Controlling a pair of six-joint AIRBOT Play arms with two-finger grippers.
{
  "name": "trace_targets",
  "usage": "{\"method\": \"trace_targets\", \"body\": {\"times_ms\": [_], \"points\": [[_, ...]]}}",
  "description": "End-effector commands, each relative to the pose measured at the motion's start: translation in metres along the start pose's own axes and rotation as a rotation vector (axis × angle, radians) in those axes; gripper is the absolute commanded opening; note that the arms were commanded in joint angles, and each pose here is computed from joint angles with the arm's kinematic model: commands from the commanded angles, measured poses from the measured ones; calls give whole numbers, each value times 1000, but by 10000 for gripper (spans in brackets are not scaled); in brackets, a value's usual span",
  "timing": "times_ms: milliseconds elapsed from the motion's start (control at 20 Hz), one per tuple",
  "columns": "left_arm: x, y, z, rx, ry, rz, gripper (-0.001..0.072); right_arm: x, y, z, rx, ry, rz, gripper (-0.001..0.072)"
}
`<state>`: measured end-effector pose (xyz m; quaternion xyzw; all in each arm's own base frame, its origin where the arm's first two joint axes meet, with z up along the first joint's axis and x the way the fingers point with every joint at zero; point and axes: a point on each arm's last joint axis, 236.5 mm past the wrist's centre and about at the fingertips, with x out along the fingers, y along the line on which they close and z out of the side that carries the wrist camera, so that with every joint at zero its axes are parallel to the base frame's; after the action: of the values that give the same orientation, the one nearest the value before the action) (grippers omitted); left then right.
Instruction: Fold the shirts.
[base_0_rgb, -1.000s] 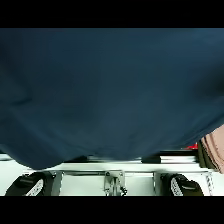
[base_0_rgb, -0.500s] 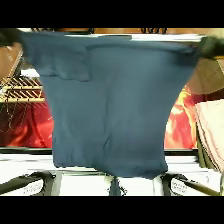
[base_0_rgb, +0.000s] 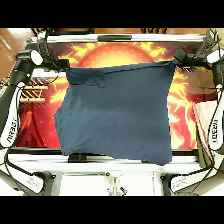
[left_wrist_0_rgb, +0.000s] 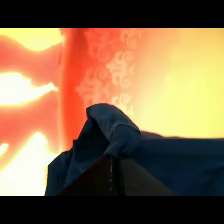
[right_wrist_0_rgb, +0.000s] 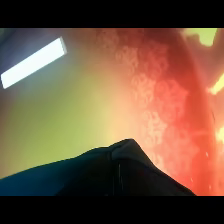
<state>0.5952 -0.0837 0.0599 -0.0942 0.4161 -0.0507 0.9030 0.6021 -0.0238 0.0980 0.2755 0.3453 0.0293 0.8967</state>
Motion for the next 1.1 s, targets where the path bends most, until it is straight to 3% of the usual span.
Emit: {"method": "trace_targets", "body": {"times_ms": [0, 300, 500, 650, 850, 900, 950, 1000, 1050], "points": [[26, -19, 27, -129, -140, -111, 34, 17, -9, 24, 51, -121, 8, 67], [6, -12, 108, -337, -488, -213, 34, 33, -7, 39, -14, -223, 1, 67], [-2, 11, 124, -306, -569, -175, 34, 32, 27, 64, -67, -384, 32, 67], [20, 14, 99, -250, -465, -150, 34, 53, 36, 38, -128, -320, 29, 67], [68, 7, 10, -236, -101, -152, 53, 84, 21, -36, -110, -30, 25, 74], [69, 4, -9, -231, -19, -155, 184, 83, 21, -52, -120, 40, 24, 218], [64, 2, -26, -226, 62, -159, 490, 77, 23, -64, -130, 102, 30, 522], [53, 3, -39, -218, 135, -162, 720, 65, 24, -73, -155, 160, 32, 569], [36, 9, -49, -196, 212, -161, 715, 48, 21, -79, -194, 218, 17, 569]]}}
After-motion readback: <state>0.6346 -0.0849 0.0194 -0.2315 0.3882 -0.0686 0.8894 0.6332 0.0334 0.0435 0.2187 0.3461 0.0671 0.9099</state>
